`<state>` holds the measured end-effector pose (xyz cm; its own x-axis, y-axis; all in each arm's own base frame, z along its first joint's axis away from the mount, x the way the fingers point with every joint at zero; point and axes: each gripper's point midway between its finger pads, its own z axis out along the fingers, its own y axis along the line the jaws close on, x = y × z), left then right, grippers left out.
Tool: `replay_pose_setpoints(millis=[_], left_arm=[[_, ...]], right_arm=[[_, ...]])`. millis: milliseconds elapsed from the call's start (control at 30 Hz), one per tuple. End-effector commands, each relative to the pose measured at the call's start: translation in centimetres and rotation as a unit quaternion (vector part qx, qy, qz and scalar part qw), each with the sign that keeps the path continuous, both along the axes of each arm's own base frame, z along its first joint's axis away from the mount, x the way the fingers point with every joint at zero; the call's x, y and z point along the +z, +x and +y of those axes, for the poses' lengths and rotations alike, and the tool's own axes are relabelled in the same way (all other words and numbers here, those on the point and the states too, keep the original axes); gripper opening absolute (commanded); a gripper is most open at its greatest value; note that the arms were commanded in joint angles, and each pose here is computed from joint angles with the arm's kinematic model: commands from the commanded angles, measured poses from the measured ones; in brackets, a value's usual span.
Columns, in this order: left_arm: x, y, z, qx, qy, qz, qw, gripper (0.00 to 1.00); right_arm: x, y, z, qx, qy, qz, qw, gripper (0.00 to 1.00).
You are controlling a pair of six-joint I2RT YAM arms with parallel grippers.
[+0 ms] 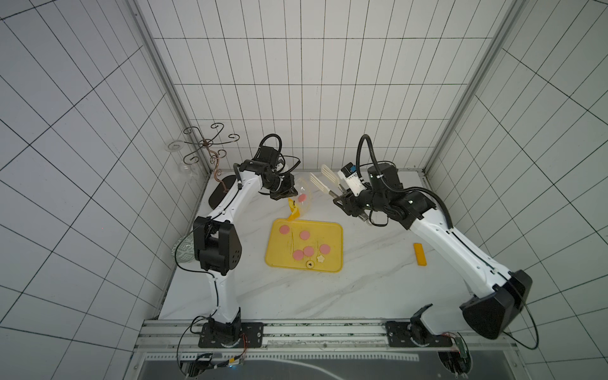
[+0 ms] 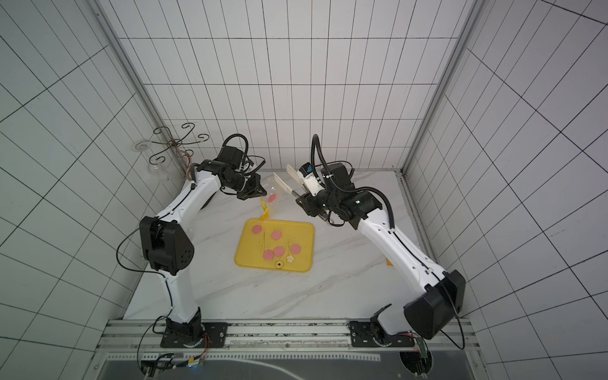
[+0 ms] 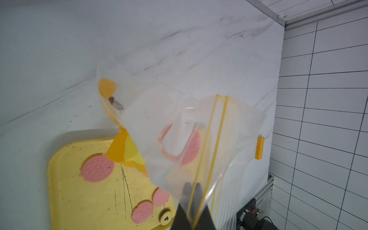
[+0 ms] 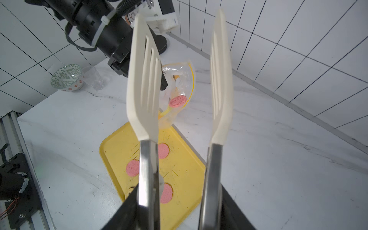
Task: Put the cookies into a resealable bag to prevent moisture
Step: Place the cookie in the ziploc bag, then pick up the cookie from the tray.
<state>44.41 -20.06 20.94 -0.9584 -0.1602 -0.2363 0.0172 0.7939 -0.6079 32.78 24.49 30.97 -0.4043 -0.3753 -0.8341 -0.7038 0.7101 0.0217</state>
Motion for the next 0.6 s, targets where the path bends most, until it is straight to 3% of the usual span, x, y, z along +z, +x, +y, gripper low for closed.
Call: replay_pose_setpoints(millis=[0,133,367,567], left_arm=[[0.9,1.4,1.5,0.024,0.012,-0.019,0.999,0.0],[3.9,1.0,-0.7,0.011,-0.072,-0.027,0.997,0.0],[1.4,-0.2,-0.8,0.005,-0.043,-0.003,0.999,0.0],[1.4,0.3,-0.6,0.007,-0.039,-0.007,0.999,0.0]], right_arm=[[-4.4,-2.1,-2.6,-0.001,-0.058,0.031,0.998,0.55],[-7.7,-4.4,-3.2,0.015,-0.078,0.054,0.995,0.55],[-12.9,-5.7,-1.6,0.037,-0.096,0.069,0.992,0.55],[-15.7,-5.5,1.8,0.07,-0.111,0.064,0.989,0.57]])
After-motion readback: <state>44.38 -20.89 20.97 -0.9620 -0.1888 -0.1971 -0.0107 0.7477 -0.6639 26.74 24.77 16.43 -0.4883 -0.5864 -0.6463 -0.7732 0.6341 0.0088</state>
